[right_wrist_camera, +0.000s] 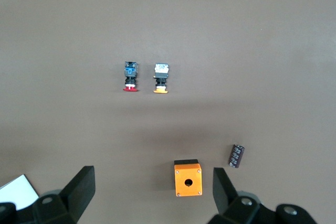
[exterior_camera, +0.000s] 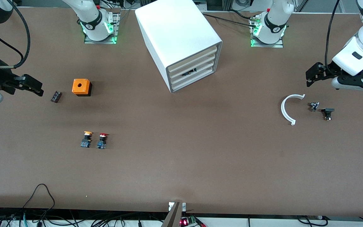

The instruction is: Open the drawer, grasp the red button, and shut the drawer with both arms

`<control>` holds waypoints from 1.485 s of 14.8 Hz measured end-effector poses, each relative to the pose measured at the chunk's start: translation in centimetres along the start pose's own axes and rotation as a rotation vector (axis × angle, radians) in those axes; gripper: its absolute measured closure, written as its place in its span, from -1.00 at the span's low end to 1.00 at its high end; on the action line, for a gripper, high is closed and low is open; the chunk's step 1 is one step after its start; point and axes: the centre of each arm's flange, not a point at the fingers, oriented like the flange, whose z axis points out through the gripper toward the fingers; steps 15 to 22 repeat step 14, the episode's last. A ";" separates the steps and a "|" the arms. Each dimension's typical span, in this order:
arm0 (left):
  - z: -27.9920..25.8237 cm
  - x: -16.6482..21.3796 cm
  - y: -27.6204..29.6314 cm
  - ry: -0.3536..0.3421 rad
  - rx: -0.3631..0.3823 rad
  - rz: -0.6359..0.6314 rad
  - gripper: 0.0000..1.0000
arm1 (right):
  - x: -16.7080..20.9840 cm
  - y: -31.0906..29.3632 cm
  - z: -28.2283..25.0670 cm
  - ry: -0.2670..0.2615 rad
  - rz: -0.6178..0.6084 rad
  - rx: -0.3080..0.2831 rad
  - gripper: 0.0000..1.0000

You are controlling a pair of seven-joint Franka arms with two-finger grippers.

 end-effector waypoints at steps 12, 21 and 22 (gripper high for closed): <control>0.0 0.0 0.0 0.000 0.000 0.000 -1.00 | 0.2 0.0 -1.7 0.036 -0.002 0.004 -0.99; 0.0 0.0 0.0 0.000 0.000 0.000 -1.00 | 0.2 0.0 -1.7 0.036 -0.002 0.004 -1.00; 0.0 0.0 0.0 0.000 0.000 0.000 -1.00 | 0.2 0.0 -1.7 0.036 -0.002 0.004 -1.00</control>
